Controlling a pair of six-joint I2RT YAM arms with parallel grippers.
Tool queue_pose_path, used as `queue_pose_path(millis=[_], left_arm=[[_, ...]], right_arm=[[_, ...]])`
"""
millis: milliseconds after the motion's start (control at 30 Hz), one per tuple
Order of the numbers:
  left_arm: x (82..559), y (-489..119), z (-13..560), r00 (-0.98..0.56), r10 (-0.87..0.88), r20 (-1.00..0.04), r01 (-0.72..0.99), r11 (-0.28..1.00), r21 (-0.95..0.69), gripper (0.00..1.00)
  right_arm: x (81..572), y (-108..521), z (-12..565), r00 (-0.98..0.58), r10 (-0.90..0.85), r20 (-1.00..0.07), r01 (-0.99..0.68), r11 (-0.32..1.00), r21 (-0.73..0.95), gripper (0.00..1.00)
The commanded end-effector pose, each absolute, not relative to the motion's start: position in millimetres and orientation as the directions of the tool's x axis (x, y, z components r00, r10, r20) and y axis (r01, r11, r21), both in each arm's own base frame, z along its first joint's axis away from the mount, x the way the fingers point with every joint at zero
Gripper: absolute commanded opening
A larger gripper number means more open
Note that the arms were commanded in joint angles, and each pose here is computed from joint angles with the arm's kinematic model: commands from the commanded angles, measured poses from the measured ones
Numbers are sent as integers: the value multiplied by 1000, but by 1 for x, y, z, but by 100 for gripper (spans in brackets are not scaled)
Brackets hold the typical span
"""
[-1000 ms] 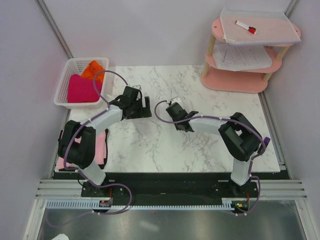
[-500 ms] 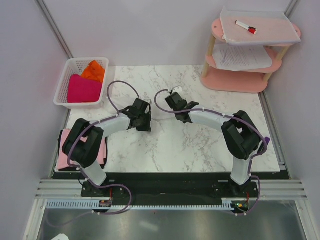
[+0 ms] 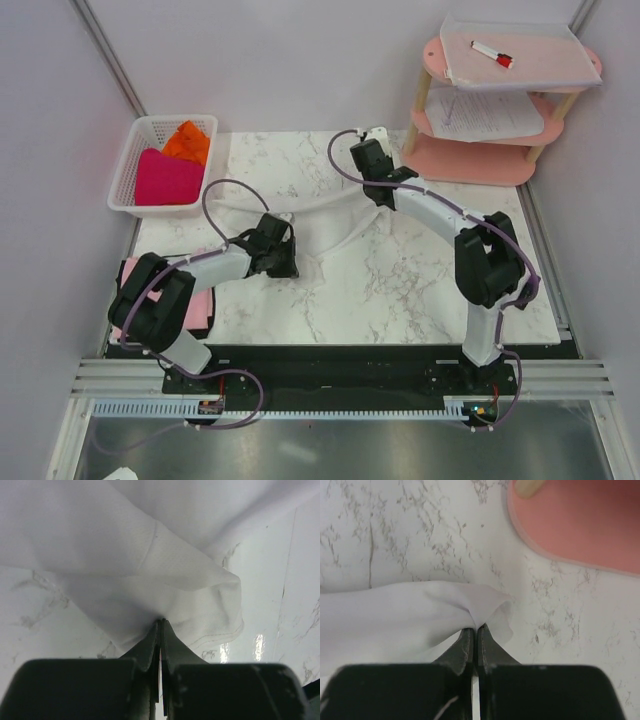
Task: Fold and stack the t-shirts
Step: Flatten out the tshirt
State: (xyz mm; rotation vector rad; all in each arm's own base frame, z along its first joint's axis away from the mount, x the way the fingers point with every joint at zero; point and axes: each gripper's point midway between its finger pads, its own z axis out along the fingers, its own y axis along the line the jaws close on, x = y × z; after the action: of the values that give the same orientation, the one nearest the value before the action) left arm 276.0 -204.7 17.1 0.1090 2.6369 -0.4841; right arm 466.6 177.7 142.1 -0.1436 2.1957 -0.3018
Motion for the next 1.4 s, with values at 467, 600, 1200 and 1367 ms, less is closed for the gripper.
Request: queue_pose_path(millis=[467,600,1200,1367], left_arm=[[203,-168,60,-890,-85,-449,91,930,-356,29],[226,-163,102,-792,-108,-601,126,934,-334,100],[309,-168,129,-687,-99,-720,55,981,-188,100],[312,-168,122,-696,-86,-713,53,984,-171,100]], right_arm=[[552,149,115,-565,-215,-796,195,903,-382,28],[541,143,124,-536,-186,-823,214,913,-346,94],[528,97,104,-545,586,-600,99,756,647,89],[554,100,110,-542,629,-558,15,671,741,86]])
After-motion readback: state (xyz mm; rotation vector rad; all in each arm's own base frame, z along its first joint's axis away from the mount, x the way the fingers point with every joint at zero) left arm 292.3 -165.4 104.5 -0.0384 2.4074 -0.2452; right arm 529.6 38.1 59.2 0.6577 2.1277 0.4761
